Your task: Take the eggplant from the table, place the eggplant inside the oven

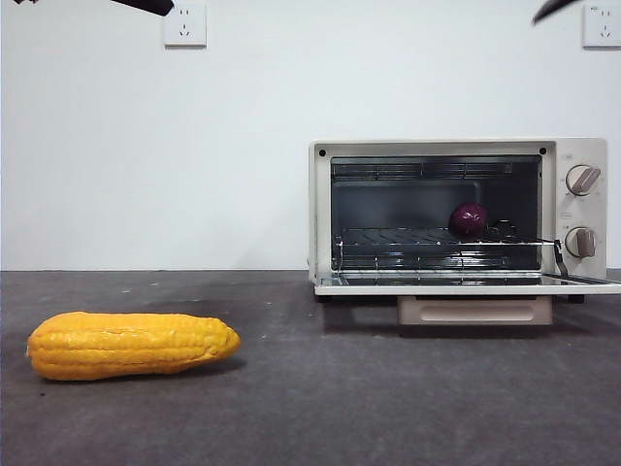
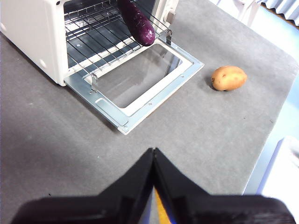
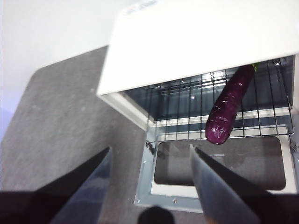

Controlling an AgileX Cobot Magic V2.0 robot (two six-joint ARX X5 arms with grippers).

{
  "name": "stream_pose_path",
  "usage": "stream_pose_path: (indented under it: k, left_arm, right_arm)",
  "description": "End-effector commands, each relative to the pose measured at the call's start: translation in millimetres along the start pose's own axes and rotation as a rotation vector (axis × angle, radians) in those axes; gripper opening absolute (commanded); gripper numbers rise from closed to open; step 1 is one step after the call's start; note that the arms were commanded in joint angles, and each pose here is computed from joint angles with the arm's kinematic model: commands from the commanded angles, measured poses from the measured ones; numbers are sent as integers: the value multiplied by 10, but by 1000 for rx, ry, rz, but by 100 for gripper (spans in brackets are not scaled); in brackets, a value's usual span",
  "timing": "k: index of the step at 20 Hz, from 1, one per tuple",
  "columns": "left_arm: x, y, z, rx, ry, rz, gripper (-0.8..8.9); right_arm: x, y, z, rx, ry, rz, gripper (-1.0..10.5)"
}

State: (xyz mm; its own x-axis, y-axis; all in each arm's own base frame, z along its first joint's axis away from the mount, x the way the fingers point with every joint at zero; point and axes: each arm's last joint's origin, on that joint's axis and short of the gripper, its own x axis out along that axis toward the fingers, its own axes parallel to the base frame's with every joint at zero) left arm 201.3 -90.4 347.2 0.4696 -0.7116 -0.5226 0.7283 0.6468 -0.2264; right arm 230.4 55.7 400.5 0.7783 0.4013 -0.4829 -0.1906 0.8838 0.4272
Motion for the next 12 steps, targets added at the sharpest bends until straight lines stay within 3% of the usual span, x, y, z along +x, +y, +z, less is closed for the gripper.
stream_pose_path:
  k: [1, 12]
  left_arm:
    - [0, 1, -4, 14, -5, -3, -6]
    - [0, 2, -4, 14, -5, -3, -6]
  right_arm:
    - [-217, 44, -39, -62, -18, 11, 285]
    - [-828, 63, -381, -198, 98, -22, 285]
